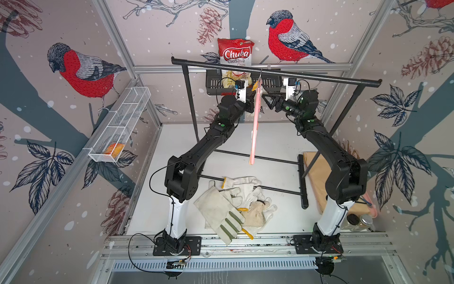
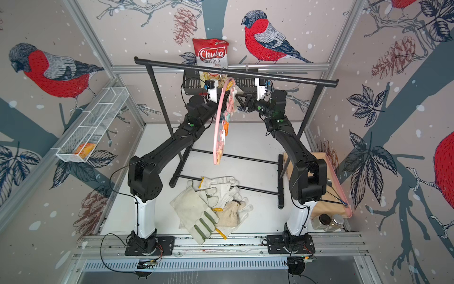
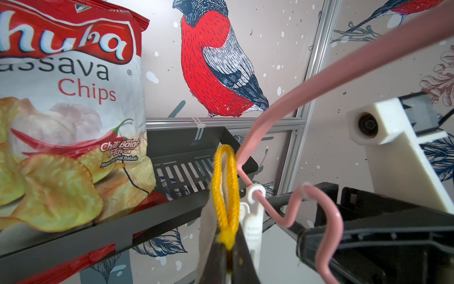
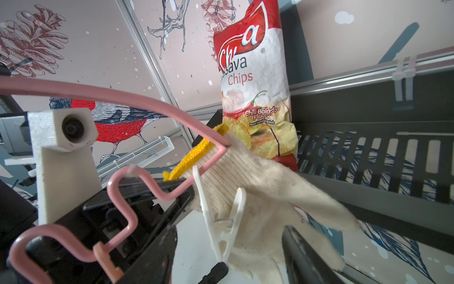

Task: Clip the gloves onto a hanger to dry
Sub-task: Open the clamp at the hanger.

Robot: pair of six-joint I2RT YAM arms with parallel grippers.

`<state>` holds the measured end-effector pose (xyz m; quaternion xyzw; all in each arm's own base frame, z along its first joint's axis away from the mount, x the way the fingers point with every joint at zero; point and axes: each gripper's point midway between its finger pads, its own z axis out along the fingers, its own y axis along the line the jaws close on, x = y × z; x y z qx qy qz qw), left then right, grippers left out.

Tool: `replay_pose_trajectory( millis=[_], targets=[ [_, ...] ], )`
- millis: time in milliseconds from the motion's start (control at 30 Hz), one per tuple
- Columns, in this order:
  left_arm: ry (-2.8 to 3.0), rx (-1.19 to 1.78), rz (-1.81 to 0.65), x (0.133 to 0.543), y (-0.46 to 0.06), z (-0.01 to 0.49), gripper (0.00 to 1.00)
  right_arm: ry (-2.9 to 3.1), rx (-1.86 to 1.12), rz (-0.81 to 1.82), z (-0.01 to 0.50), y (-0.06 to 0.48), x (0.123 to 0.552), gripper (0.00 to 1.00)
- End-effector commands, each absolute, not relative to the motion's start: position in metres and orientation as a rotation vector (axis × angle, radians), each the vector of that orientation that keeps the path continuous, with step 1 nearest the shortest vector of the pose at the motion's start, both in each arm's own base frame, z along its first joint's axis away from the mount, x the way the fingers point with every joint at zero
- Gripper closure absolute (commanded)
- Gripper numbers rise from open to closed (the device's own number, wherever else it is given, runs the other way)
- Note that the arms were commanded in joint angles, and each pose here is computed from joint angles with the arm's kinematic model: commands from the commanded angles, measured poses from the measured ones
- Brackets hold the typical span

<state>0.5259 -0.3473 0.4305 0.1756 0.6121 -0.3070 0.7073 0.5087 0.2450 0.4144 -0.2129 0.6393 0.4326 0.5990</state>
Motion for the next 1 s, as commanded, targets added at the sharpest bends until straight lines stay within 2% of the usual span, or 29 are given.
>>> replay_pose_trajectory(
  millis=[0,533,967],
  targets=[
    [1.308,0.396,-0.704,0.520,-0.351,0.445,1.00,1.428,-0.528,0.995,0.429,0.246,0.503,0.30],
    [1.306,0.402,-0.708,0.516,-0.354,0.446,1.00,1.453,-0.540,0.960,0.421,0.242,0.504,0.31],
    [1.303,0.401,-0.702,0.516,-0.354,0.448,1.00,1.483,-0.476,0.898,0.411,0.212,0.489,0.31]
  ],
)
